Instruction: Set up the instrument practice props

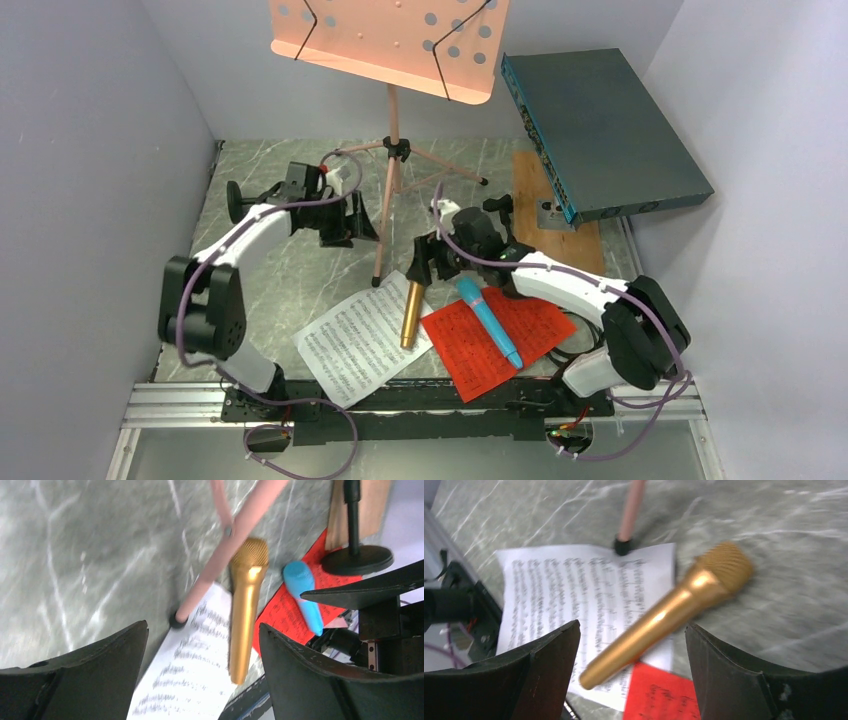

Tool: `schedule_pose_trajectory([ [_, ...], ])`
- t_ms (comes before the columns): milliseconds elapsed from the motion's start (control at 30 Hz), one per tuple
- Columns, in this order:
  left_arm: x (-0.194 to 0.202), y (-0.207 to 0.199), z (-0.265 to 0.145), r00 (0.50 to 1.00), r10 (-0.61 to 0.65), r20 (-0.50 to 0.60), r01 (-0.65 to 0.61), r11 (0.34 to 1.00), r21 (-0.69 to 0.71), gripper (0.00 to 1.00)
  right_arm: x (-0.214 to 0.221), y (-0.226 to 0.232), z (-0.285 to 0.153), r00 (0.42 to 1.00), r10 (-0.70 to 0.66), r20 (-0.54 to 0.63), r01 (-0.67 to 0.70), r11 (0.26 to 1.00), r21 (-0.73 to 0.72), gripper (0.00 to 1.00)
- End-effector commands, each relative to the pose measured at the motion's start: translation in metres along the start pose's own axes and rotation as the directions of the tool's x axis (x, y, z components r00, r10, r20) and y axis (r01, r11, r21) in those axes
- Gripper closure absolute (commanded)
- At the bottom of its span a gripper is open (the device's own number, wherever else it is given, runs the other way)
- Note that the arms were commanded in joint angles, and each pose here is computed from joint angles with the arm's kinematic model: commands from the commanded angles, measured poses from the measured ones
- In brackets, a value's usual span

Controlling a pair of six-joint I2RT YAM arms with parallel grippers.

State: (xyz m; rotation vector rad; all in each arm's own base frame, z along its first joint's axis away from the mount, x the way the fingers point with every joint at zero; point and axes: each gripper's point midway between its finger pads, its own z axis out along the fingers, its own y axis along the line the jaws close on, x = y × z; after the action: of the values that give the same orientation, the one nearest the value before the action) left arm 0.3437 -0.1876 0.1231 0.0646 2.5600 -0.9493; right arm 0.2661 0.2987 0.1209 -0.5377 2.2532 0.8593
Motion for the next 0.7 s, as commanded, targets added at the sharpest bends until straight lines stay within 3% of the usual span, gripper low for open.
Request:
schedule_pose_trajectory([
  [0, 0.041, 0.019, -0.039, 1.000, -0.026, -0.008, 0.025, 0.988, -0.149, 0.14, 0.008, 0.051, 0.005, 0.998, -0.059, 0.022, 0.061, 0.986, -0.154, 0.21],
  [167, 0.094, 0.020, -0.029, 0.981, -0.174, -0.081, 0.168, 0.983, -0.077, 0.13, 0.040, 0.071, 0.017, 0.998, -0.057, -0.034, 0.048, 0.973, -0.224, 0.21],
  [300, 0.107, 0.023, -0.012, 0.971, -0.210, -0.115, 0.208, 0.978, -0.032, 0.11, 0.059, 0.066, 0.028, 0.996, -0.042, -0.078, 0.024, 0.976, -0.217, 0.22],
  [500, 0.127, 0.039, 0.008, 0.961, -0.162, -0.224, 0.128, 0.979, -0.158, 0.09, 0.079, 0.059, 0.032, 0.993, -0.018, -0.119, -0.008, 0.977, -0.212, 0.23],
  [667, 0.149, 0.028, 0.008, 0.950, -0.137, -0.280, 0.091, 0.981, -0.169, 0.10, 0.089, 0.053, 0.030, 0.992, 0.000, -0.129, -0.025, 0.980, -0.197, 0.23],
])
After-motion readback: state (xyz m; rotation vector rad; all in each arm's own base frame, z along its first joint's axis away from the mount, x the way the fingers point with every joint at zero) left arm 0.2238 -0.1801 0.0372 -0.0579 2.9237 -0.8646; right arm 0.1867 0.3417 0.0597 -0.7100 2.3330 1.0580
